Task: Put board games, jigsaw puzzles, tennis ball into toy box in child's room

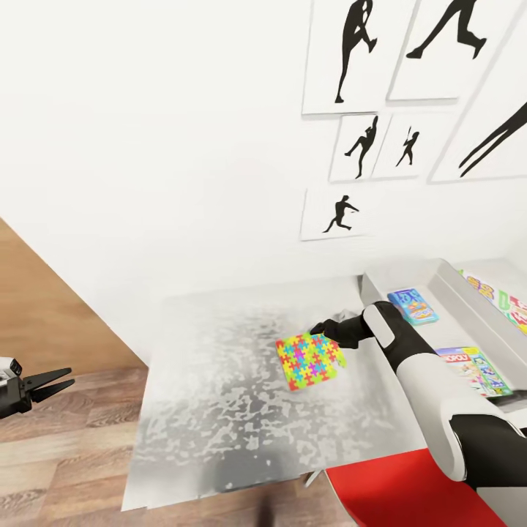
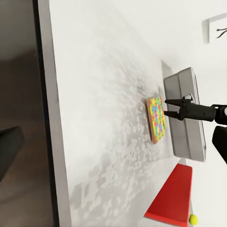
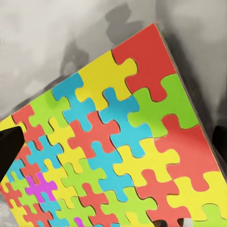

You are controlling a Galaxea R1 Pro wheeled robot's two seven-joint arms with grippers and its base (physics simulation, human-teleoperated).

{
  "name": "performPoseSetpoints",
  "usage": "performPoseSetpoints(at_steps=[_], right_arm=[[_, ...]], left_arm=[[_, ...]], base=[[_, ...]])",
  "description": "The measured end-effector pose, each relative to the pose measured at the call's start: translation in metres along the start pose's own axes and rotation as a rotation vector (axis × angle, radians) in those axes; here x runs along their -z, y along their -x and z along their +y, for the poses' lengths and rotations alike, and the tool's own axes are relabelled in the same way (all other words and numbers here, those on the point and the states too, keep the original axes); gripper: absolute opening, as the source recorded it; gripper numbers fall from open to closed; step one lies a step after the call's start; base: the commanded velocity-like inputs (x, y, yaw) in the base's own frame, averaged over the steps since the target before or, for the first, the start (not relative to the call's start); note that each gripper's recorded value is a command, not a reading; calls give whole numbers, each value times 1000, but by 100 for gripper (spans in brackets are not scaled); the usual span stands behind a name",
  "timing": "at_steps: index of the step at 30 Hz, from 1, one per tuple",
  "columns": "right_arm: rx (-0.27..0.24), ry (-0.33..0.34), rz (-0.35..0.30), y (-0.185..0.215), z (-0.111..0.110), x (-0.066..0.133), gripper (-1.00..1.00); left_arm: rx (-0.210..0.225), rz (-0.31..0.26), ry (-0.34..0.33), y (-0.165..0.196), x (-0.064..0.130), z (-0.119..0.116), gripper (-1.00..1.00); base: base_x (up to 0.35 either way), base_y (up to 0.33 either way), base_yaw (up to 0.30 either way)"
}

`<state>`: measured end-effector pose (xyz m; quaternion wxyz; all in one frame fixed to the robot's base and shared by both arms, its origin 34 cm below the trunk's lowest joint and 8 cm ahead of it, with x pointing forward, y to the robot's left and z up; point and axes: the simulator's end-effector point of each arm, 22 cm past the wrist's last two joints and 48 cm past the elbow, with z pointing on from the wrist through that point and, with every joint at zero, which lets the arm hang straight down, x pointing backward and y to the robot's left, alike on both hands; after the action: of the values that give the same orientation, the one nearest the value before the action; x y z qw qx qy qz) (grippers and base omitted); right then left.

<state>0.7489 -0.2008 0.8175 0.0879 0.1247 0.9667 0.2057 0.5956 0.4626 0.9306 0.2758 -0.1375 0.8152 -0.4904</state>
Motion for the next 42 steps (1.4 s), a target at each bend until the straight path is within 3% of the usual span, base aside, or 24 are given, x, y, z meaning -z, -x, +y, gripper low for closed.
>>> performPoseSetpoints(at_steps=[14,28,42], right_arm=[[0,2,1,0,1,-1,100],[0,3,1,0,1,0,100],[0,3,1,0,1,0,100]], left_arm=[[0,0,0,0,0,0,100],[2,-1,0,0,0,0,100],[3,0,0,0,0,0,100]], base=[[-57,137,0],[-87,4,0],[-3,181,0]])
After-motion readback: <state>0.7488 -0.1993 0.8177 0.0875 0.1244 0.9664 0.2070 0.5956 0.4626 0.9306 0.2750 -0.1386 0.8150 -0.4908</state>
